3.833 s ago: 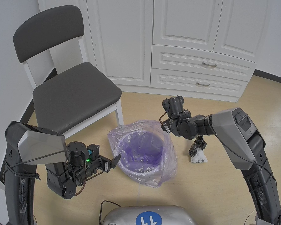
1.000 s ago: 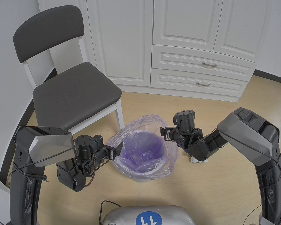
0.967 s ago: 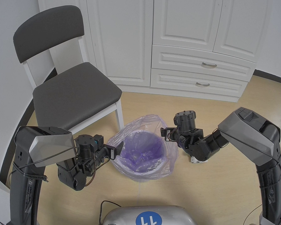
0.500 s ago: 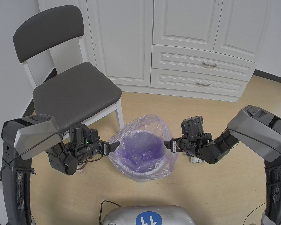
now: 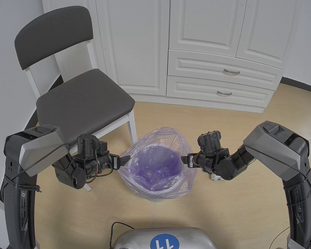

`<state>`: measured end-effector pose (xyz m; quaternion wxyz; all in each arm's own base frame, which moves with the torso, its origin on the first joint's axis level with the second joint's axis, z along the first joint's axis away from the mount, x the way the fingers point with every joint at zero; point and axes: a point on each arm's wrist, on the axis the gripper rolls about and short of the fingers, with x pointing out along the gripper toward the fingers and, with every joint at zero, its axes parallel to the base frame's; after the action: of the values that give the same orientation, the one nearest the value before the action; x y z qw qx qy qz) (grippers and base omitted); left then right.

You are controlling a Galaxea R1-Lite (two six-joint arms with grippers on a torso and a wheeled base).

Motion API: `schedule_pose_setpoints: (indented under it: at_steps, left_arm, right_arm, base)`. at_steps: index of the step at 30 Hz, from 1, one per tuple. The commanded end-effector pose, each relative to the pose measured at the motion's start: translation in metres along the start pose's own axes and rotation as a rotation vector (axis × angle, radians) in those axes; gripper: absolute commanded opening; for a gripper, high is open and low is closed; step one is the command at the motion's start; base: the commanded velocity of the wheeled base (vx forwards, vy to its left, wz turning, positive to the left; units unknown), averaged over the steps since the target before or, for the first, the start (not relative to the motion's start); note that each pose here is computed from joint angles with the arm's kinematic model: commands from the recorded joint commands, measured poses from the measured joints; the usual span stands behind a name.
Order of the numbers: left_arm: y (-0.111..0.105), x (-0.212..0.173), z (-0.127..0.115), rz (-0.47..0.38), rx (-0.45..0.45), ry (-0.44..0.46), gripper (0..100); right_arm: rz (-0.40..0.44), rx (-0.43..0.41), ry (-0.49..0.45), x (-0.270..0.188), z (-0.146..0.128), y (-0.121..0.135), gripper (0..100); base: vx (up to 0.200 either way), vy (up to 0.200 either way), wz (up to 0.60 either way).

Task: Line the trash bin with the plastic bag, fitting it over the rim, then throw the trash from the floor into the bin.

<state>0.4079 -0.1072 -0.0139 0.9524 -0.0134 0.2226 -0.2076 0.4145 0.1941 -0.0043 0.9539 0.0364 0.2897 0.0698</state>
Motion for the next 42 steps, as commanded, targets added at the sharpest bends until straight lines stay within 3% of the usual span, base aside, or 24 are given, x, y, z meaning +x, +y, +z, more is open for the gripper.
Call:
schedule_pose_setpoints:
  at_steps: [1,10,13,14,19,27,32,42]
  left_arm:
    - [-0.001,0.007,-0.015,-0.006,-0.002,0.034,100]
    - [0.004,0.021,-0.022,0.009,-0.008,0.039,100]
    - [0.008,0.024,-0.022,0.043,-0.01,0.032,100]
    - [0.012,0.031,-0.022,0.09,-0.009,0.017,100]
    - [0.017,0.037,-0.023,0.109,-0.011,0.003,100]
    - [0.02,0.053,-0.024,0.126,-0.048,-0.087,100]
    - [0.023,0.06,-0.028,0.157,-0.059,-0.098,100]
    - [0.024,0.072,-0.029,0.158,-0.08,-0.129,100]
  right_arm:
    - [-0.011,0.014,0.004,0.011,-0.005,-0.004,100]
    - [-0.016,0.072,-0.024,0.021,0.001,-0.008,100]
    - [-0.019,0.077,-0.029,0.024,0.001,-0.007,100]
    - [-0.027,0.084,-0.037,0.03,0.001,-0.009,100]
    - [-0.048,0.103,-0.049,0.041,0.0,-0.016,100]
    - [-0.061,0.213,-0.107,0.064,0.008,-0.027,100]
    - [-0.055,0.294,-0.147,0.079,0.011,-0.031,100]
    - [-0.059,0.339,-0.218,0.105,0.009,-0.028,100]
  base:
    - [0.0,0.0,0.0]
    - [0.0,0.0,0.0]
    - [0.0,0.0,0.0]
    - [0.0,0.0,0.0]
    - [0.0,0.0,0.0]
    - [0.0,0.0,0.0]
    - [0.0,0.0,0.0]
    - [0.0,0.0,0.0]
